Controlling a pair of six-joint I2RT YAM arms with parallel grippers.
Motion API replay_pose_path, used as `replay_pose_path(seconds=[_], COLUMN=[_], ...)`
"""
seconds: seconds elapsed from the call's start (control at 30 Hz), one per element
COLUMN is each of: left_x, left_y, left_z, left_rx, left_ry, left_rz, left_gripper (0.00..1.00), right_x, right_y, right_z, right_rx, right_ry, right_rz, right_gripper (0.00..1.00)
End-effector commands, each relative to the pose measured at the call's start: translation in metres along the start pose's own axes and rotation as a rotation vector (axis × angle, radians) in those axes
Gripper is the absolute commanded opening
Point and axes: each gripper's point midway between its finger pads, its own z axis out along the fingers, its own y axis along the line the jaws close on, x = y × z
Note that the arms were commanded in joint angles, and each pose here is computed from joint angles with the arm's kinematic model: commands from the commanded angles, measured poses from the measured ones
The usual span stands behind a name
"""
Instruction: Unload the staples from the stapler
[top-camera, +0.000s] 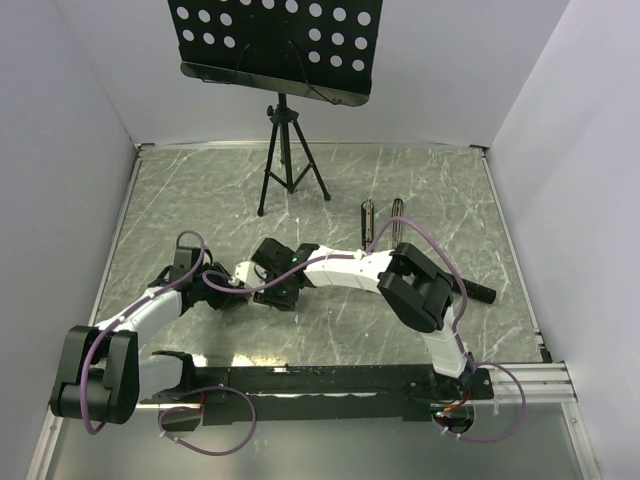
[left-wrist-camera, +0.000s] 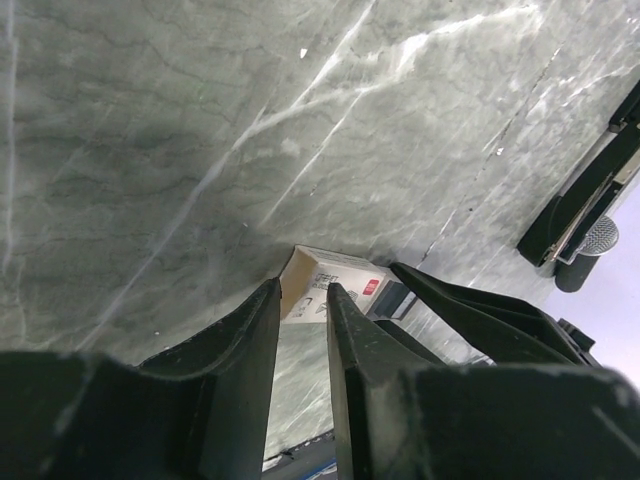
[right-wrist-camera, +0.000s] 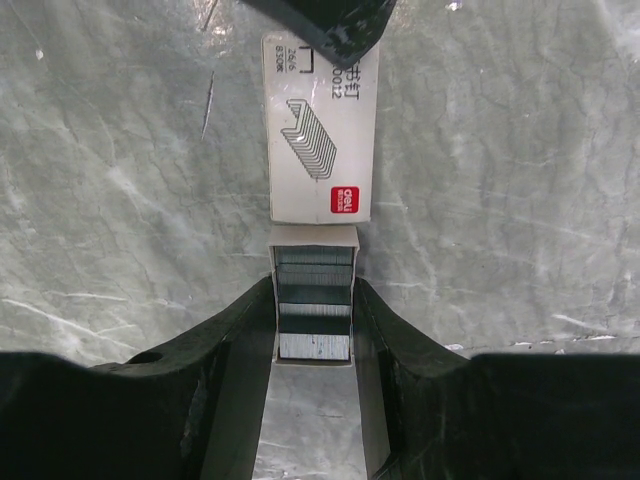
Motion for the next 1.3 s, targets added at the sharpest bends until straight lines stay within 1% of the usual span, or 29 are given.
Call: replay_pose_path(seconds=[0.0,0.63,0.73,1.0,1.27], left_x=[-0.004,0.0,0.001,0.002,0.001], left_y=[-0.001,-0.004,-0.004,-0.003,-0.002], left_z=[0.003,0.003,0.003,0.006,0.007], left_rx=[0.002,0.014,0.013,0.009,0.004], left_ry=[-0.025,-0.016,-0.011,-0.002,-0.003], left_rz=[0.015,0.026,0.026,0.027,0.033], left_gripper=[0.3,0.26,0.24,0.23,0.23], right_x=[-0.024,-0.028,-0.025,-0.023,-0.017], right_y=[-0.007,-0.009,-0.009,-0.007,0.008], right_z=[0.002,0.004,0.006,0.007,0.004], right_rx=[0.023,0.029,0.025,0.01,-0.053], right_ry=[-0.055,-0.05,-0.027,-0.019,-0.057], right_rz=[-0.004,0.024,0.032,0.027,-0.018], right_gripper=[0.43,0.43,0.43,0.43,0.42])
